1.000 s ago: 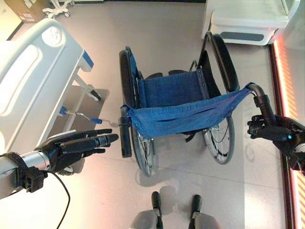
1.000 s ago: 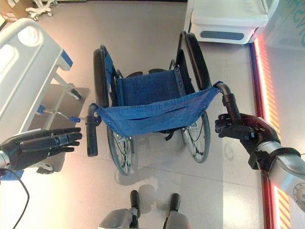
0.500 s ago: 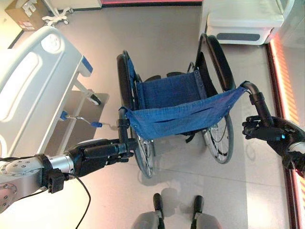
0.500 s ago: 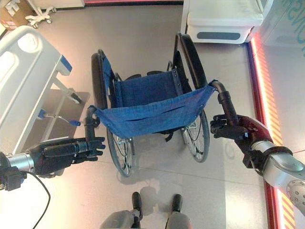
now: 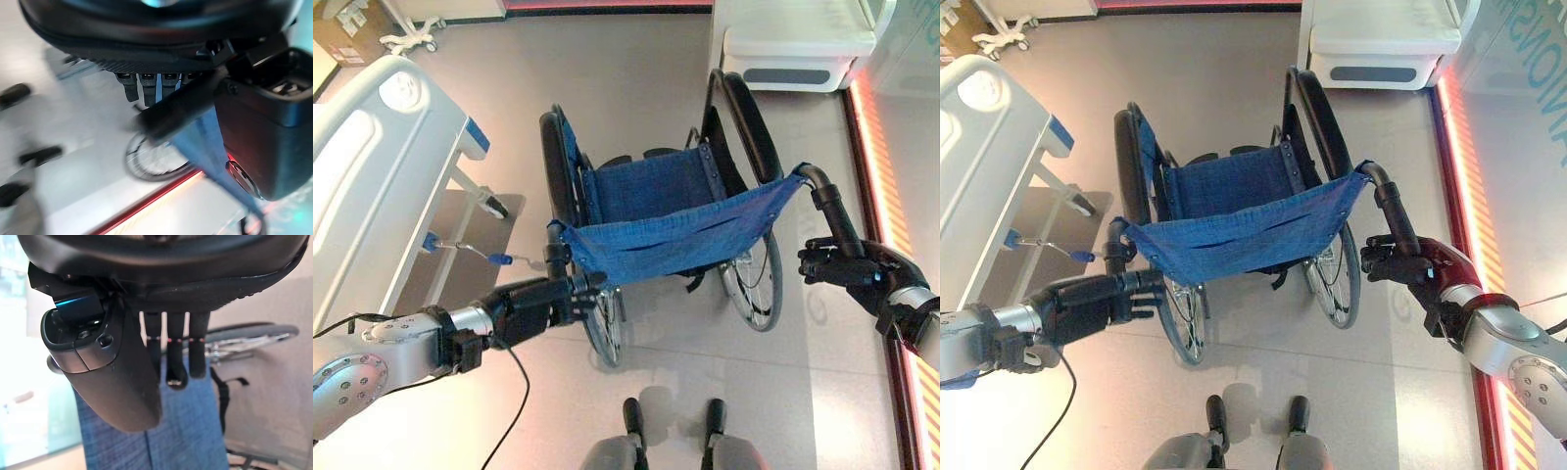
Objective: Push the wheelchair next to the bed
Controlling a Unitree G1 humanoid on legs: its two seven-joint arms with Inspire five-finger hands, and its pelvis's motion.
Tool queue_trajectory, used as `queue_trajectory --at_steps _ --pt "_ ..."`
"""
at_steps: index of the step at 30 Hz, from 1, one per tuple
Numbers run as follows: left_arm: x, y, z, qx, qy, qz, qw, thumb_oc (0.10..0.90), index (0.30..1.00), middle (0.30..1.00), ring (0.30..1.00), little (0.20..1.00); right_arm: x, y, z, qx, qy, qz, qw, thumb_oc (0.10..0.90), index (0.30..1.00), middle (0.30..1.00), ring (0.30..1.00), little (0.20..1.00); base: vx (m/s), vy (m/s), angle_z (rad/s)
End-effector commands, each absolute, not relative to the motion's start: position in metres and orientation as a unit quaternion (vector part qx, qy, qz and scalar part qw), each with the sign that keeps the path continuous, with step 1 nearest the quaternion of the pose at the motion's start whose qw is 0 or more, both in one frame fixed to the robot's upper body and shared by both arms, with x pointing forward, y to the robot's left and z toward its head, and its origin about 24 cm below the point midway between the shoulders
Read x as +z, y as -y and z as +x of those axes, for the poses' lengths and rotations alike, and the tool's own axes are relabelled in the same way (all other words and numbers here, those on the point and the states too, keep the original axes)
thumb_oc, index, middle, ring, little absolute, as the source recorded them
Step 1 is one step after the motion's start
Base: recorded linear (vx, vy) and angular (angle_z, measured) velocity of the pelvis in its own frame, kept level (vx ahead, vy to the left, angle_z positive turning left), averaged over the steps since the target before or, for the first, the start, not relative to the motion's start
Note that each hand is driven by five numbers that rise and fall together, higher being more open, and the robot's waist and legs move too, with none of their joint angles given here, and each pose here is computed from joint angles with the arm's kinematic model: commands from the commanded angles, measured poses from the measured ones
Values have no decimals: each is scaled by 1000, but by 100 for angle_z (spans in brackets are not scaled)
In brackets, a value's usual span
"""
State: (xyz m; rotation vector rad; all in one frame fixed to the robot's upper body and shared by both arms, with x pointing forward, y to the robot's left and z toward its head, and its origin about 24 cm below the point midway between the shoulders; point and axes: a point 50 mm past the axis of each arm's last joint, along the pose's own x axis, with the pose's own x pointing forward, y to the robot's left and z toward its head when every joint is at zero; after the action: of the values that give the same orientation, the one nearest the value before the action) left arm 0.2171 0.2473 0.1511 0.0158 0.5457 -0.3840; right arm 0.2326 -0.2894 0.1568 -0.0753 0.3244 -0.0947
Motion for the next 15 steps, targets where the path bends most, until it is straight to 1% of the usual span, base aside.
queue_trajectory --at_steps 1,9,10,11,12,13,15 --pt "207 -252 240 -161 -91 -32 982 800 900 900 900 900 189 294 245 -73 -77 -60 993 400 300 300 300 300 0 0 0" --pt "216 -260 246 -125 -37 -48 990 800 900 900 900 900 188 295 251 -73 -76 -59 993 400 300 300 300 300 0 0 0" --pt "216 -261 247 -122 -34 -52 991 764 846 846 846 846 188 294 251 -73 -76 -59 993 400 300 300 300 300 0 0 0" --pt "217 -261 247 -120 -31 -56 991 692 738 738 738 738 188 294 252 -72 -76 -59 993 400 300 300 300 300 0 0 0" --pt "218 -261 247 -119 -30 -63 990 475 413 413 413 413 188 293 252 -72 -76 -59 993 400 300 300 300 300 0 0 0" --pt "218 -261 248 -119 -30 -66 990 400 300 300 300 300 188 292 253 -72 -75 -58 993 400 300 300 300 300 0 0 0" --pt "217 -260 248 -125 -32 -68 989 400 300 300 300 300 189 291 254 -72 -73 -59 993 400 300 300 300 300 0 0 0"
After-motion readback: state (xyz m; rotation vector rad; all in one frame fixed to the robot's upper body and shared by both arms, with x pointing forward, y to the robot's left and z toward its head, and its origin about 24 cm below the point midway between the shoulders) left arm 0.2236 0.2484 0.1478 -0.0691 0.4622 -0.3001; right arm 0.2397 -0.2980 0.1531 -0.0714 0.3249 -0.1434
